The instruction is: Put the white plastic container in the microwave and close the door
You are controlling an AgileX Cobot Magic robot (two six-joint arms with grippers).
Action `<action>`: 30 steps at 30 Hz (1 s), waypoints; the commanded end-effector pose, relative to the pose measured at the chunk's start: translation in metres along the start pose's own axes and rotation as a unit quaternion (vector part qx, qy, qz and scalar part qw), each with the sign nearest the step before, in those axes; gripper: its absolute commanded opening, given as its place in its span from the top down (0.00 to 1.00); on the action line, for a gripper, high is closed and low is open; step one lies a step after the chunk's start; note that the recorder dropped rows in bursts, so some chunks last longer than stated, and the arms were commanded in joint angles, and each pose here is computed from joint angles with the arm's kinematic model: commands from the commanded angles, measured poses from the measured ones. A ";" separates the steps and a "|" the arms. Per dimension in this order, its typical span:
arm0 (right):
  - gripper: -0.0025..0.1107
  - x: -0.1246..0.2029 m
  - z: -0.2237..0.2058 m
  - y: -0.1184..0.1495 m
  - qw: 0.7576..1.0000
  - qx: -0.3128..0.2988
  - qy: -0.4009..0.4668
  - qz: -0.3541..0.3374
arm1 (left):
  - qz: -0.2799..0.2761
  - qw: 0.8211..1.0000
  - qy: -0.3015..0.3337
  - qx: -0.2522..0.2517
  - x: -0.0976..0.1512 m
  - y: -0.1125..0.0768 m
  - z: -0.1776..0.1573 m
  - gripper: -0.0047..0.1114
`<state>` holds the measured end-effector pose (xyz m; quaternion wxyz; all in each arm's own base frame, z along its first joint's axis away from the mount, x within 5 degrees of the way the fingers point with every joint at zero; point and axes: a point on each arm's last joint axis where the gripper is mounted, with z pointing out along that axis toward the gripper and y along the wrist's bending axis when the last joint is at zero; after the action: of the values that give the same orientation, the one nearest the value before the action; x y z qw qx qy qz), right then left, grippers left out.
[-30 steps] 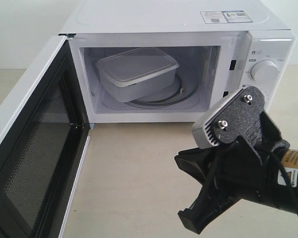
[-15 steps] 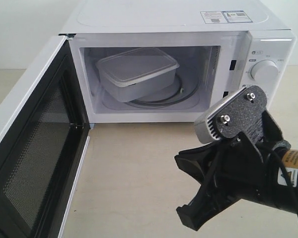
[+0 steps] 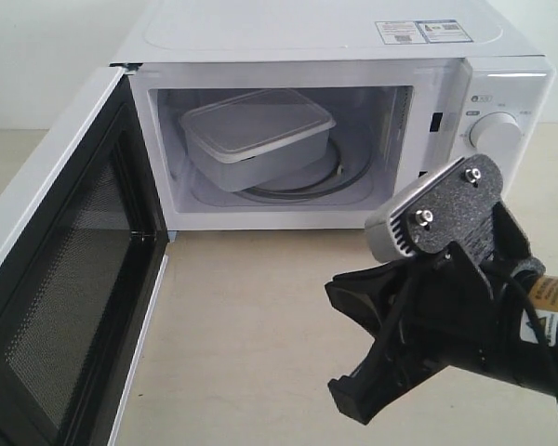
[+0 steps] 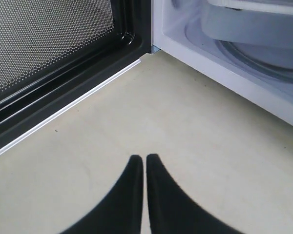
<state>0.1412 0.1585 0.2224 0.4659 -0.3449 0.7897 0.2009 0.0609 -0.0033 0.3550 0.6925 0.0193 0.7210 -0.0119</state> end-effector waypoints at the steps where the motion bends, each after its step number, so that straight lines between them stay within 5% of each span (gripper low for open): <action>1: 0.98 -0.004 -0.002 -0.001 0.999 0.005 -0.023 -0.026 | -0.015 0.983 0.185 0.018 0.005 -0.003 0.034 0.92; 14: 0.98 -0.036 -0.071 -0.003 0.982 0.014 -0.180 -0.063 | -0.113 0.963 0.236 0.067 0.010 -0.015 0.068 0.92; 22: 0.98 -0.030 -0.115 -0.006 0.979 0.009 -0.201 -0.039 | -0.112 0.955 0.245 0.128 0.008 -0.025 0.066 0.92; 30: 0.98 -0.017 -0.134 -0.017 0.983 0.056 -0.172 -0.005 | -0.120 0.898 0.390 0.168 0.033 -0.033 0.072 0.92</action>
<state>0.0811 0.0730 0.3069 0.6262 -0.2912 0.6884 0.2218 0.1276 -0.0364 0.3237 0.3756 0.0458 0.9053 -0.1930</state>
